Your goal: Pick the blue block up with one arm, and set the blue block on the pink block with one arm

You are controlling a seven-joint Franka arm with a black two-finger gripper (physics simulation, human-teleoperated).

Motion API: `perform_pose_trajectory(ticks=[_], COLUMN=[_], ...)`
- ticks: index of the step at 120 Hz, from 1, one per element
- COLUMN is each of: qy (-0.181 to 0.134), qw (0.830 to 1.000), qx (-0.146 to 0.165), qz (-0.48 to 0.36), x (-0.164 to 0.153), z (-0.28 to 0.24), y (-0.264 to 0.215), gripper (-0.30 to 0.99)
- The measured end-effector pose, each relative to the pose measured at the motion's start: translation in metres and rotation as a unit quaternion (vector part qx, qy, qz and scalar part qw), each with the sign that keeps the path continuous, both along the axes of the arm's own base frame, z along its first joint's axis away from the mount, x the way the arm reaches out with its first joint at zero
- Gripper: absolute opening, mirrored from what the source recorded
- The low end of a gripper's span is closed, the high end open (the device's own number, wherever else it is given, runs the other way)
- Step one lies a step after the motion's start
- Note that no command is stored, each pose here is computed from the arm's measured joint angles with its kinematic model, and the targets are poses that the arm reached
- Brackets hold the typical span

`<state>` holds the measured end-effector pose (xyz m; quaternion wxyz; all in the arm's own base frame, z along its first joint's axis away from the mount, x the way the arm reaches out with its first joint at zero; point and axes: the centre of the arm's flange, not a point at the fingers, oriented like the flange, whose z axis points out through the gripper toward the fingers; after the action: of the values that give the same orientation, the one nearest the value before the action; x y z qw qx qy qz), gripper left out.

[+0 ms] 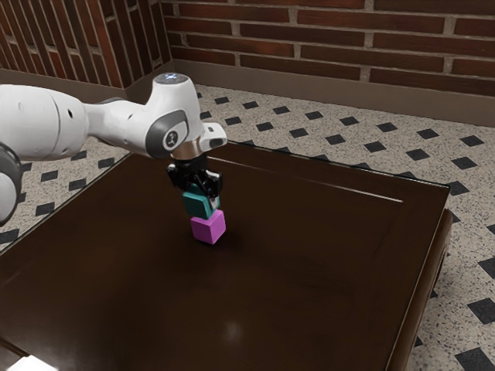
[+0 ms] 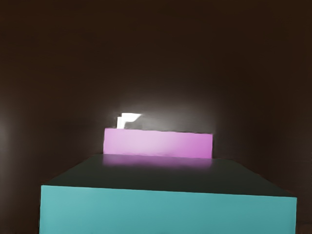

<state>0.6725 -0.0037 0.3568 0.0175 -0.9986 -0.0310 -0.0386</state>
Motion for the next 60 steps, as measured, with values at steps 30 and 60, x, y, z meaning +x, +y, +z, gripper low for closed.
perform_pose_trajectory(ticks=[30, 60], qy=[-0.004, -0.053], qw=[1.0, 0.996], qx=[-0.005, -0.047], qz=[0.006, 0.06], x=[0.0, -0.106], z=[0.021, 0.271], y=[0.002, 0.039], gripper=[0.58, 0.66])
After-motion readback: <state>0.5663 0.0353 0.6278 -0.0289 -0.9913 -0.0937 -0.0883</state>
